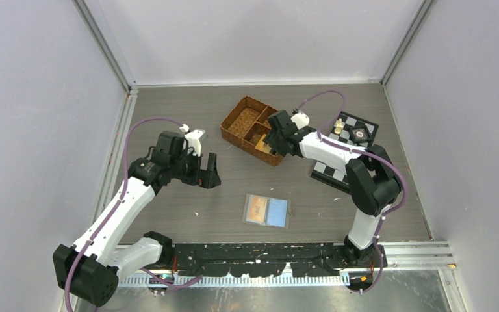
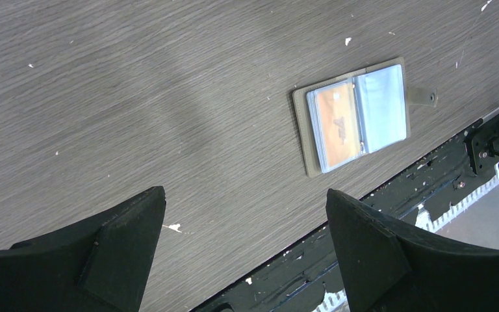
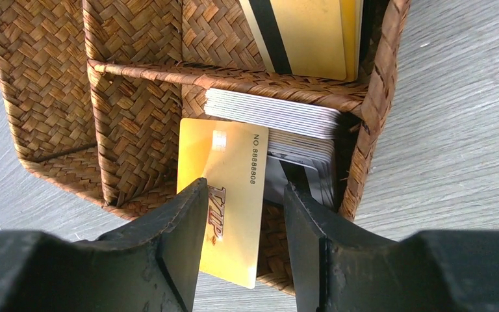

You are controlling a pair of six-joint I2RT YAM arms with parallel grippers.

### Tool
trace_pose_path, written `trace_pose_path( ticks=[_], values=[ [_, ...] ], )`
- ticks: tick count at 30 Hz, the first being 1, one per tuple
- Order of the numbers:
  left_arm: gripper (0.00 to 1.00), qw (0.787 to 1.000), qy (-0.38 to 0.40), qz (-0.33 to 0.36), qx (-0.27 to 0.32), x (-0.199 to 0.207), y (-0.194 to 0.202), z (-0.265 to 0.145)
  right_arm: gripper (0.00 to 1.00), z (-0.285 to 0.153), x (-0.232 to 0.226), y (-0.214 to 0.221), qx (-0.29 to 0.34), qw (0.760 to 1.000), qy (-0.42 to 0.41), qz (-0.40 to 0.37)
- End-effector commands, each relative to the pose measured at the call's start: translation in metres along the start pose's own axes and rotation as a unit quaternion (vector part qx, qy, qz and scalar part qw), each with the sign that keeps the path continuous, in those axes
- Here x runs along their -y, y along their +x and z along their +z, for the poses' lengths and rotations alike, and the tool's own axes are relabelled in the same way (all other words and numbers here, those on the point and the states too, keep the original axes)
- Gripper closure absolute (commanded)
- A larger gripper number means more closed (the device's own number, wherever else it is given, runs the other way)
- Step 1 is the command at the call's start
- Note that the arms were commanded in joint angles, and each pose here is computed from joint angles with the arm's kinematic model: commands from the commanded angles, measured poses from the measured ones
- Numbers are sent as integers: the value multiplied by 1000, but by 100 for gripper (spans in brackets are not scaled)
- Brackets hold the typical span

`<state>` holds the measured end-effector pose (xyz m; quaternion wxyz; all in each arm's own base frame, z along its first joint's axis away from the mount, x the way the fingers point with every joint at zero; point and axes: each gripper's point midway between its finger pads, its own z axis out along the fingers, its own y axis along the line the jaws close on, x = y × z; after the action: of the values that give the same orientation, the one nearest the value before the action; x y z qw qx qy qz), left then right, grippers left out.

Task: Put the credit cards into the card holder
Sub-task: Pick up the credit card from the storage box.

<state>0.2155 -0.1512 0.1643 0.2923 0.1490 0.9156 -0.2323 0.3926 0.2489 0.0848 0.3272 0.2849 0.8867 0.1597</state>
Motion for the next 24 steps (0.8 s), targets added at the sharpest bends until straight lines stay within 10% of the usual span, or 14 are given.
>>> trace_pose_path(
  ticks=[1, 10, 24],
  values=[
    [4, 1000, -1, 8, 19, -1, -7, -3, 51, 5, -9, -12, 29, 999, -8, 29],
    [4, 1000, -4, 8, 19, -2, -7, -2, 88, -2, -25, -20, 52, 993, -68, 85],
    [6, 1000, 2, 3, 26, 1, -10, -4, 100, -99, -66, -74, 124, 972, -199, 26]
  ],
)
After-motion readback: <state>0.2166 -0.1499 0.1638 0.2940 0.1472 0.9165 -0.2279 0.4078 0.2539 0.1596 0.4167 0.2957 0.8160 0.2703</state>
